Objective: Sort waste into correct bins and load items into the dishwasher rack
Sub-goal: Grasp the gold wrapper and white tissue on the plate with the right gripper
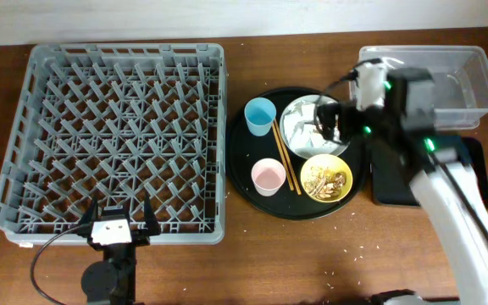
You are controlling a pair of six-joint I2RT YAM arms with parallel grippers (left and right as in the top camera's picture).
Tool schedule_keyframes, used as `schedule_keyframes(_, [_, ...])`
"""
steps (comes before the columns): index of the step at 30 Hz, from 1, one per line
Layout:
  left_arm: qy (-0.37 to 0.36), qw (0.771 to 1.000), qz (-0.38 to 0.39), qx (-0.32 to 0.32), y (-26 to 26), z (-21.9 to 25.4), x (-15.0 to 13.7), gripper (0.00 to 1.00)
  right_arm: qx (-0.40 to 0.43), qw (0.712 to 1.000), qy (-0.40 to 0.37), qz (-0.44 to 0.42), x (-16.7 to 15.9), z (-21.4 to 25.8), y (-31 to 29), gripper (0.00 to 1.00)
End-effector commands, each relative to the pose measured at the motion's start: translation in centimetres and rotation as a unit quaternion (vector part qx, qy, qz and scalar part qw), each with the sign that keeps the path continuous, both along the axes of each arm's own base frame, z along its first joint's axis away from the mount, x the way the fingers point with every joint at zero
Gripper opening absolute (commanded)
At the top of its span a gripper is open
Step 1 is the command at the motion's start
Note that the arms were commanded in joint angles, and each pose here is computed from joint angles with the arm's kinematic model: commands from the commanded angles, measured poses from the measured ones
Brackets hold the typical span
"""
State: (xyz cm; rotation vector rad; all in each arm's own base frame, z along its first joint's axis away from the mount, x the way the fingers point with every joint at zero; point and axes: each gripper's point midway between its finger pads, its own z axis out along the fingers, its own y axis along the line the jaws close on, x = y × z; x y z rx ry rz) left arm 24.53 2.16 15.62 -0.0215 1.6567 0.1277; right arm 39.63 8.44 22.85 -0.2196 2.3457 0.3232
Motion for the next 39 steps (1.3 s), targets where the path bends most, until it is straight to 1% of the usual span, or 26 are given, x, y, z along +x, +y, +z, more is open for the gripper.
schedule_keyframes(1, [0.001, 1.0, 0.002, 0.008, 0.1, -0.1, 0.0, 1.0, 0.104, 0.988, 0.067, 0.092, 0.9, -2.5, 5.0, 0.98])
schedule_keyframes(3, [0.001, 1.0, 0.002, 0.008, 0.1, -0.1, 0.0, 1.0, 0.144, 0.974, 0.13, 0.119, 0.6, -6.1, 6.5, 0.98])
schedule_keyframes(5, [0.001, 1.0, 0.002, 0.008, 0.1, -0.1, 0.0, 1.0, 0.177, 0.961, 0.158, 0.139, 0.9, -8.2, 7.7, 0.98])
schedule_keyframes(6, [0.001, 1.0, 0.002, 0.008, 0.1, -0.1, 0.0, 1.0, 0.186, 0.959, 0.176, 0.12, 1.4, -9.4, 7.7, 0.98])
schedule_keyframes(7, [0.001, 1.0, 0.002, 0.008, 0.1, -0.1, 0.0, 1.0, 0.176, 0.964, 0.196, 0.042, 2.3, -10.6, 6.3, 0.95])
schedule_keyframes(8, [0.001, 1.0, 0.002, 0.008, 0.1, -0.1, 0.0, 1.0, 0.143, 0.966, 0.204, -0.068, 3.3, -11.7, 3.9, 0.92])
schedule_keyframes(10, [0.002, 1.0, 0.002, 0.008, 0.1, -0.2, 0.0, 1.0, 0.12, 0.953, 0.208, -0.185, 3.8, -12.6, 1.5, 0.91])
schedule_keyframes(11, [0.001, 1.0, 0.002, 0.008, 0.1, -0.1, 0.0, 0.99, 0.114, 0.931, 0.21, -0.275, 3.7, -13.1, 0.0, 0.91])
schedule_keyframes(12, [0.001, 1.0, 0.002, 0.008, 0.1, -0.1, 0.0, 1.0, 0.107, 0.907, 0.203, -0.353, 3.5, -13.4, -1.1, 0.94])
schedule_keyframes(13, [0.001, 1.0, 0.002, 0.008, 0.1, -0.1, 0.0, 1.0, 0.103, 0.89, 0.194, -0.399, 3.3, -13.7, -1.4, 0.99])
schedule_keyframes(14, [0.001, 1.0, 0.002, 0.008, 0.1, -0.1, 0.0, 1.0, 0.107, 0.881, 0.193, -0.418, 3.2, -14.0, -1.1, 0.98])
schedule_keyframes(16, [0.001, 1.0, 0.002, 0.008, 0.1, -0.1, 0.0, 1.0, 0.106, 0.872, 0.194, -0.436, 3.4, -15.2, -0.5, 0.98])
schedule_keyframes(20, [0.002, 1.0, 0.002, 0.008, 0.1, -0.2, 0.0, 1.0, 0.103, 0.872, 0.188, -0.441, 4.6, -17.3, -0.6, 0.98])
schedule_keyframes(24, [0.001, 1.0, 0.002, 0.008, 0.1, -0.1, 0.0, 1.0, 0.11, 0.874, 0.161, -0.444, 6.4, -18.2, -0.6, 0.98])
schedule_keyframes(27, [0.001, 1.0, 0.002, 0.008, 0.1, -0.1, 0.0, 1.0, 0.095, 0.871, 0.178, -0.447, 6.1, -20.4, -0.7, 0.98])
schedule_keyframes(30, [0.001, 1.0, 0.002, 0.008, 0.1, -0.1, 0.0, 1.0, 0.088, 0.87, 0.184, -0.449, 5.9, -21.2, -0.8, 0.98])
schedule_keyframes(31, [0.001, 1.0, 0.002, 0.008, 0.1, -0.1, 0.0, 1.0, 0.083, 0.87, 0.189, -0.449, 5.8, -21.6, -0.8, 0.91])
schedule_keyframes(32, [0.001, 1.0, 0.002, 0.008, 0.1, -0.1, 0.0, 1.0, 0.08, 0.869, 0.196, -0.448, 5.5, -21.9, -0.8, 0.69])
schedule_keyframes(33, [0.002, 1.0, 0.002, 0.008, 0.1, -0.2, 0.0, 1.0, 0.078, 0.868, 0.201, -0.448, 5.3, -22.0, -0.7, 0.58])
schedule_keyframes(35, [0.002, 1.0, 0.002, 0.008, 0.1, -0.2, 0.0, 1.0, 0.067, 0.865, 0.214, -0.45, 4.5, -22.2, -0.9, 0.23])
schedule_keyframes(36, [0.002, 1.0, 0.002, 0.008, 0.1, -0.2, 0.0, 1.0, 0.06, 0.867, 0.217, -0.444, 4.3, -22.3, -1.0, 0.1])
schedule_keyframes(37, [0.001, 1.0, 0.002, 0.008, 0.1, -0.1, 0.0, 1.0, 0.043, 0.882, 0.217, -0.417, 4.3, -22.2, -0.9, 0.04])
schedule_keyframes(38, [0.001, 1.0, 0.002, 0.008, 0.1, -0.1, 0.0, 1.0, 0.034, 0.891, 0.216, -0.398, 4.4, -22.0, -0.7, 0.04])
schedule_keyframes(39, [0.001, 1.0, 0.002, 0.008, 0.1, -0.1, 0.0, 1.0, 0.024, 0.908, 0.215, -0.359, 4.6, -21.4, -0.3, 0.04])
